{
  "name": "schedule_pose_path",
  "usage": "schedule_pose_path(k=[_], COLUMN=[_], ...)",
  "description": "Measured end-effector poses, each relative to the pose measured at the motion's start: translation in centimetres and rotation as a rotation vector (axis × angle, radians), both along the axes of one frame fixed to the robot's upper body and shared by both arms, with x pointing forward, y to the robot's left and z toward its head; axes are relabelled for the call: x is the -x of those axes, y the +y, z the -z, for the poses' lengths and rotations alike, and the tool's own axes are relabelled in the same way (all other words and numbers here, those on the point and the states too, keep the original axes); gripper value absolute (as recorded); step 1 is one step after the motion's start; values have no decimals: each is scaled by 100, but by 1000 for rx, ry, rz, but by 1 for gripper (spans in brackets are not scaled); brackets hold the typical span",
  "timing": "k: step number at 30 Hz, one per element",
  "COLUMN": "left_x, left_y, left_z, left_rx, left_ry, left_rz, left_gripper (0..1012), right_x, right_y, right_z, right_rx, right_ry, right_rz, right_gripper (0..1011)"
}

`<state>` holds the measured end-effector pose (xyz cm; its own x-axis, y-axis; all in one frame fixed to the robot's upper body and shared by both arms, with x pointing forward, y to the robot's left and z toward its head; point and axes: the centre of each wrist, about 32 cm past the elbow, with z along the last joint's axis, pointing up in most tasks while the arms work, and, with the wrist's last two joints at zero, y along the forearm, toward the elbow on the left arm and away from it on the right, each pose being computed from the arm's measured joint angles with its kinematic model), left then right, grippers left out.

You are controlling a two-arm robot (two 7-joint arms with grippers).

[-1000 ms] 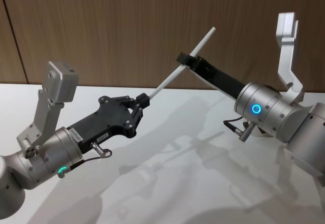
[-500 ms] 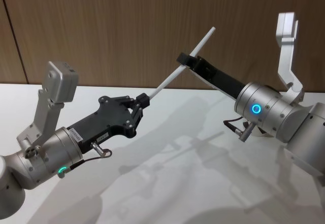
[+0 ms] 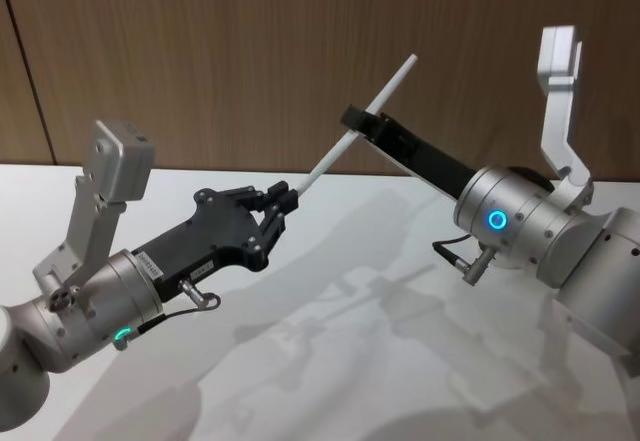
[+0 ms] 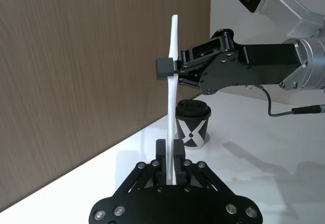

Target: Pick up the straw with one hand, pass it to the other hand, and insert it into the cup.

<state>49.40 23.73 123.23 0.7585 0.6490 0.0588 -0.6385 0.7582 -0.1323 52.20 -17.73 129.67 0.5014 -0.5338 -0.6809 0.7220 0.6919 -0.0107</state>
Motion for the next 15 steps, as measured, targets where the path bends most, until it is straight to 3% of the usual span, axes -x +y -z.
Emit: schedule_pose_path(k=[15], left_x=[0], left_y=[0], left_z=[0], left_rx=[0], left_ry=[0], left_rz=[0], left_gripper=[503], right_x=[90], right_y=[76], right_z=[4], right_rx=[2], right_ry=[-41], right_rz=[15], right_gripper=[2])
